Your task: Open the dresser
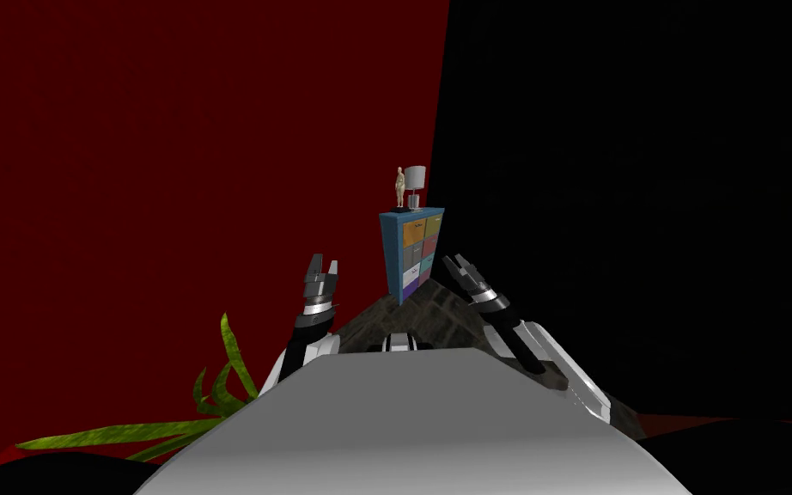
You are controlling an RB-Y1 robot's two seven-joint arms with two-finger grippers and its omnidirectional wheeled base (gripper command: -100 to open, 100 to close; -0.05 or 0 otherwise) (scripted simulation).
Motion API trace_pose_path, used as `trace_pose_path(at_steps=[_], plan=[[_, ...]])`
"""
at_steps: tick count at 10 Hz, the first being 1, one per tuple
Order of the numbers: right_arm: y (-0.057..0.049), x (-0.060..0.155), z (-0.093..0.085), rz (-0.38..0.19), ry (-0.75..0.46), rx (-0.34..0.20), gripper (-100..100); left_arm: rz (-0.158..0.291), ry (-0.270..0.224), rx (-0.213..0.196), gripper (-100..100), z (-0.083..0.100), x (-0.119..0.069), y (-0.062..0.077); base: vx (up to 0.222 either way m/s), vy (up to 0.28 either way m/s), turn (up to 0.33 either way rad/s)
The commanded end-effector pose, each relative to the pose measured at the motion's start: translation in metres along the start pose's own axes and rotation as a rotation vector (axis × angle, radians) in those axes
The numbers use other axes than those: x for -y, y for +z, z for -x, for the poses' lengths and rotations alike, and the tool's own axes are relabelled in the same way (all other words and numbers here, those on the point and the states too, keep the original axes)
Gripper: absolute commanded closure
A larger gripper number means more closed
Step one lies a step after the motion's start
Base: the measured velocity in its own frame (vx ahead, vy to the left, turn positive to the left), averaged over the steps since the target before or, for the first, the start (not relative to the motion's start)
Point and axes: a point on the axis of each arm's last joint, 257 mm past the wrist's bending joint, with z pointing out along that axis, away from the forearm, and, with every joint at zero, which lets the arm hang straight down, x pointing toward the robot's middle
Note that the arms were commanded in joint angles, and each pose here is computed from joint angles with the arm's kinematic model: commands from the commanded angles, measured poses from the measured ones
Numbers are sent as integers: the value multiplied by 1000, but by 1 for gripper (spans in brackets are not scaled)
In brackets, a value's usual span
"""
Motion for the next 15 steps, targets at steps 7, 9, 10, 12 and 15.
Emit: trace_pose_path(at_steps=[7, 9, 10, 12, 15], plan=[[-7, 37, -13, -34, -430, -145, -100, 0, 0, 0, 0, 0, 0, 0, 46, 2, 71], [-9, 47, -14, -39, -527, -175, -100, 0, 0, 0, 0, 0, 0, 0, 49, -1, 79], [-10, 56, -14, -46, -604, -198, -100, 0, 0, 0, 0, 0, 0, 0, 84, -9, 186], [-11, 67, -14, -50, -705, -228, -100, 0, 0, 0, 0, 0, 0, 0, 61, -10, 85], [-13, 77, -14, -53, -804, -257, -100, 0, 0, 0, 0, 0, 0, 0, 48, -8, 99]])
